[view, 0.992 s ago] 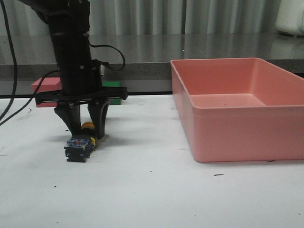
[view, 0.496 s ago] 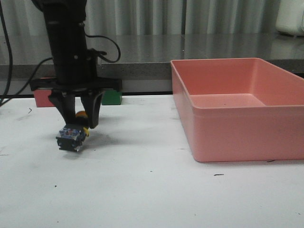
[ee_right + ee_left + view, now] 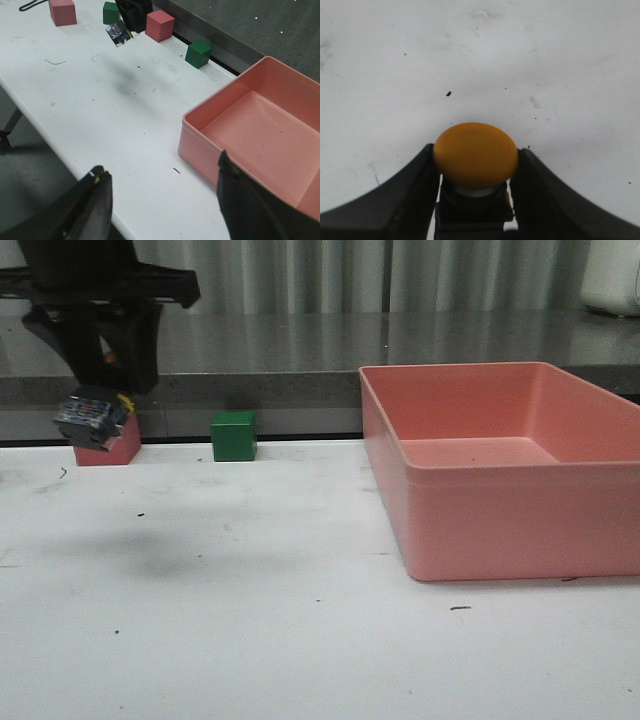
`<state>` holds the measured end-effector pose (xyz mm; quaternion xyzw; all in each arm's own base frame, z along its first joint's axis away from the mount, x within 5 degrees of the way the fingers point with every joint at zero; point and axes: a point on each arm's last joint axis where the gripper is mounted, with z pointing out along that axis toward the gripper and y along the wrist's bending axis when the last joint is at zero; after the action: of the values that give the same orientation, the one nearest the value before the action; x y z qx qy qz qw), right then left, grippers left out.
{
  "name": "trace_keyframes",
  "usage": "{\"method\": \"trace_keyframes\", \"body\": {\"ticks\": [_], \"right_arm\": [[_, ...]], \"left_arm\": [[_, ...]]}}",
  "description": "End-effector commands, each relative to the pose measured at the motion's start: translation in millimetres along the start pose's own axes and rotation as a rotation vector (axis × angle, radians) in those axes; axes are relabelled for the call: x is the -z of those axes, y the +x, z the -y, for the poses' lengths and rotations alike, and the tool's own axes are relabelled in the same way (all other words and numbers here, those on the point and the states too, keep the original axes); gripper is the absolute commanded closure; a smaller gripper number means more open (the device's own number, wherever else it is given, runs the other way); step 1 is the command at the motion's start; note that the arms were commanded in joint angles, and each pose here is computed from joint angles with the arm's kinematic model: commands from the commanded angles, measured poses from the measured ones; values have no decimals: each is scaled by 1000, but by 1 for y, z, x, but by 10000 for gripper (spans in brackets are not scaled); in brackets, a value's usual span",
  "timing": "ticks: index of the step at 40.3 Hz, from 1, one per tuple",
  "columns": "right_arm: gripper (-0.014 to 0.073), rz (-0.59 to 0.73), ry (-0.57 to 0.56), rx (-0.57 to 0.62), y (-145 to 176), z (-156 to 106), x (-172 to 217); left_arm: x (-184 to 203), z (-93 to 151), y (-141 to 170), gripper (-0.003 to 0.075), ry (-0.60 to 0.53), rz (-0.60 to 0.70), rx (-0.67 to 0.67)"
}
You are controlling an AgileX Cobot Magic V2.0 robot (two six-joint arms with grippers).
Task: Place and stand button with both arms
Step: 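Rotate the button cap-up and lower it onto the table with the left gripper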
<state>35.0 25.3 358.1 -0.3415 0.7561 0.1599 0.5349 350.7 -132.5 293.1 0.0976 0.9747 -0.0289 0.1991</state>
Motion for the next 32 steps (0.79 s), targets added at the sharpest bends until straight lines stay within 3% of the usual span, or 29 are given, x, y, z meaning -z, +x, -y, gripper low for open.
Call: {"method": "trace_keyframes", "body": {"ticks": [1,8,14,22,32], "right_arm": [[119,82,20,19,-12,2,2],[119,82,20,19,-12,2,2],[119,82,20,19,-12,2,2],[119,82,20,19,-12,2,2],[119,82,20,19,-12,2,2]], "left_arm": [[44,-18,5,491,1,186,31],[66,-53,30,491,-20,372,108],[78,-68,60,491,-32,552,130],[75,-68,102,491,-40,754,64],[38,-63,143,491,19,918,37]]}}
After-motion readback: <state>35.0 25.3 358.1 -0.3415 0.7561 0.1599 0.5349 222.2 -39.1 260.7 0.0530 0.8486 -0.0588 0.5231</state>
